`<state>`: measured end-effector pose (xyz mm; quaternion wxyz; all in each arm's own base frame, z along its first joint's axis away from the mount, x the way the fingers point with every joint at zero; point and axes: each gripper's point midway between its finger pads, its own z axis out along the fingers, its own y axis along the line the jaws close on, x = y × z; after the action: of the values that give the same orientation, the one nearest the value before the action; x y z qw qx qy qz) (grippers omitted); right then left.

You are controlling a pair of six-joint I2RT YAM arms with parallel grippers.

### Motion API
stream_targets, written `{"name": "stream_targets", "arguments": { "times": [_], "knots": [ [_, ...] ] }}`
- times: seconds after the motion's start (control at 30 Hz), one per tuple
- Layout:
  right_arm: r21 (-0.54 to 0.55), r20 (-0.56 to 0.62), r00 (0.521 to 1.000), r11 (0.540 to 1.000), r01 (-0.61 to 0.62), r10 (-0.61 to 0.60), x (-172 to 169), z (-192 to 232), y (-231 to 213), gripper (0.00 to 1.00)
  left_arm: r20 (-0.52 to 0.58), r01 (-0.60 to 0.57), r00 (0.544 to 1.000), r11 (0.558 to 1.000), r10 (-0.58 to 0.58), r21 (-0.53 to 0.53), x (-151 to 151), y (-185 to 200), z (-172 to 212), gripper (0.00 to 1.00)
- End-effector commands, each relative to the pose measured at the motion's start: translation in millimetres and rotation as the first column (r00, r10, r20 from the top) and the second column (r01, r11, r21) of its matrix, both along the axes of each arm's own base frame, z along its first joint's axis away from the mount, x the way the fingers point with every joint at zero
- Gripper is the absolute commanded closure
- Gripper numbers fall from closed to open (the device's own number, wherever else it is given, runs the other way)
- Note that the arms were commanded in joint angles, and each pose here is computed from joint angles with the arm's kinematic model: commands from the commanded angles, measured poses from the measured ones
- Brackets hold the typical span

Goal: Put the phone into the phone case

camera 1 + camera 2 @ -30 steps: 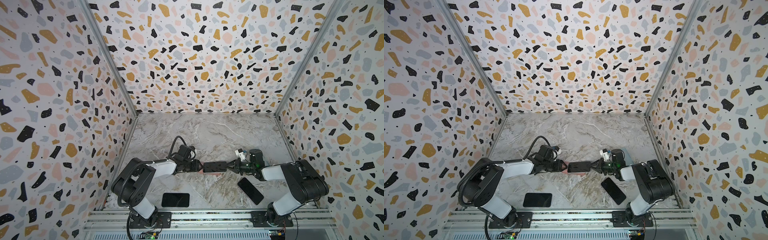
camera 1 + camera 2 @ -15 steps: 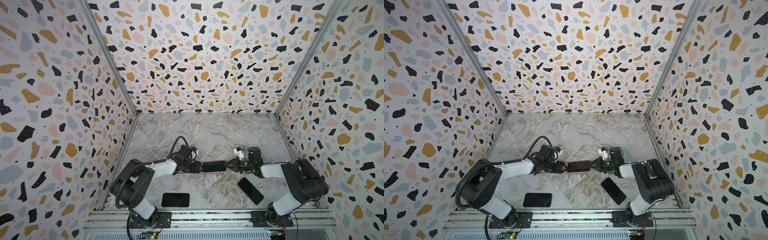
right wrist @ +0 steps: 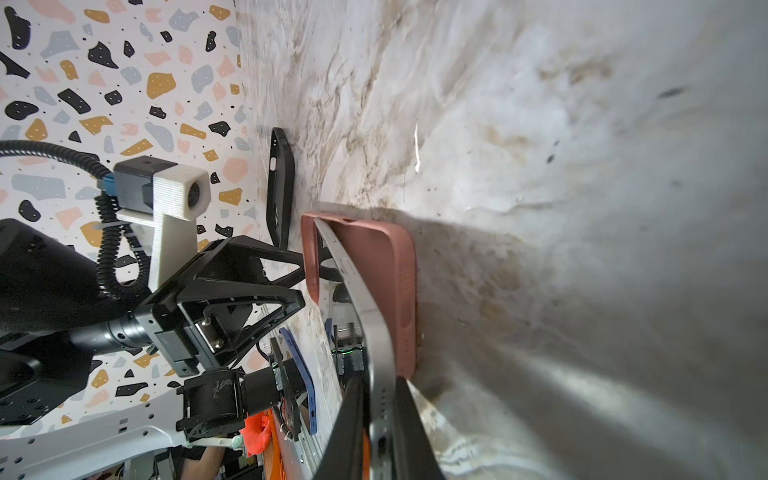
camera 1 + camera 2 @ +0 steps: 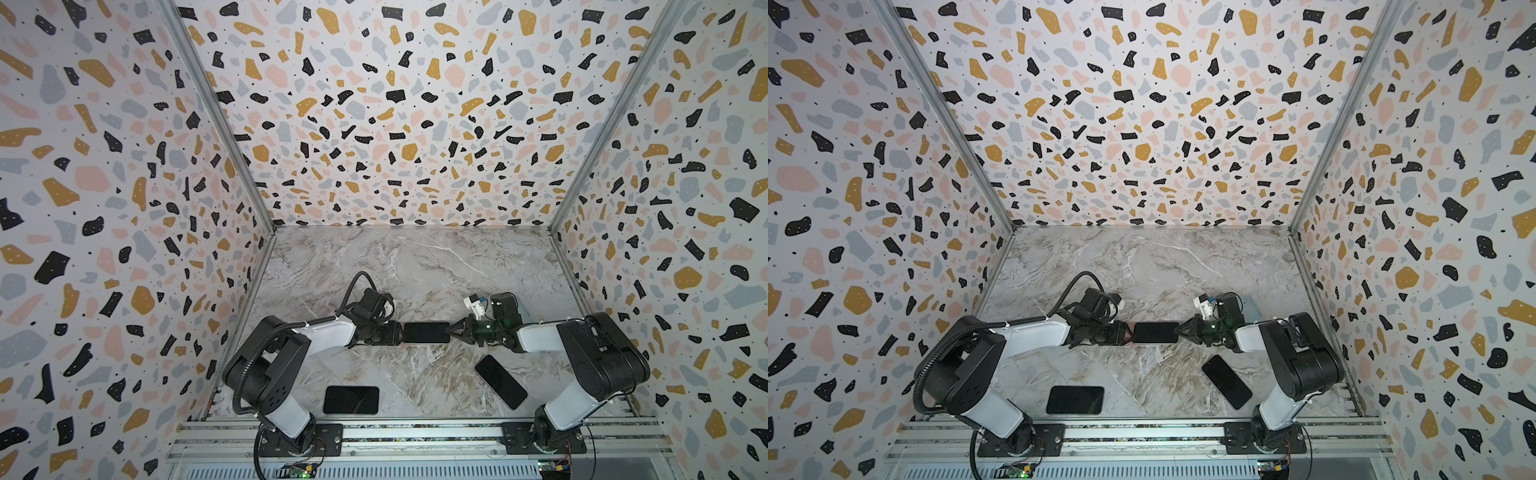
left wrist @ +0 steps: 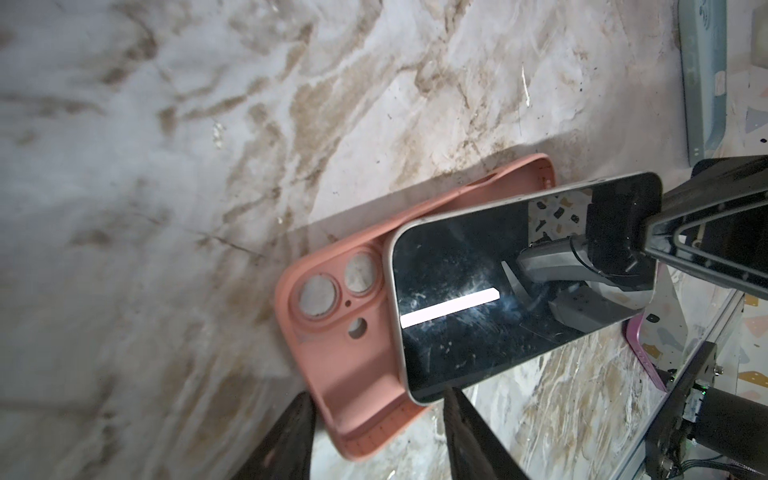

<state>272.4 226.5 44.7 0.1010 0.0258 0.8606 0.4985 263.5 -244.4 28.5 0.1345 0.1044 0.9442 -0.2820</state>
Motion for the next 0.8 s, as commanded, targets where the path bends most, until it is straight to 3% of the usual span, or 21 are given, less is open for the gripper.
{"name": "stream_targets", "arguments": {
  "times": [0.0, 0.77],
  "knots": [
    [-0.102, -0.093, 0.996, 0.994, -0.027, 0.017, -18, -30, -5, 1.00, -0.033, -0.010, 0.999, 1.000, 0.011, 0.021, -2, 2, -12, 0.48],
    [-0.180, -0.127, 0.981, 0.969, -0.168, 0.146, 4, -33, 2, 1.00, -0.032, 0.001, 0.999, 0.999, 0.000, 0.038, 21, -3, -10, 0.48]
  ]
}}
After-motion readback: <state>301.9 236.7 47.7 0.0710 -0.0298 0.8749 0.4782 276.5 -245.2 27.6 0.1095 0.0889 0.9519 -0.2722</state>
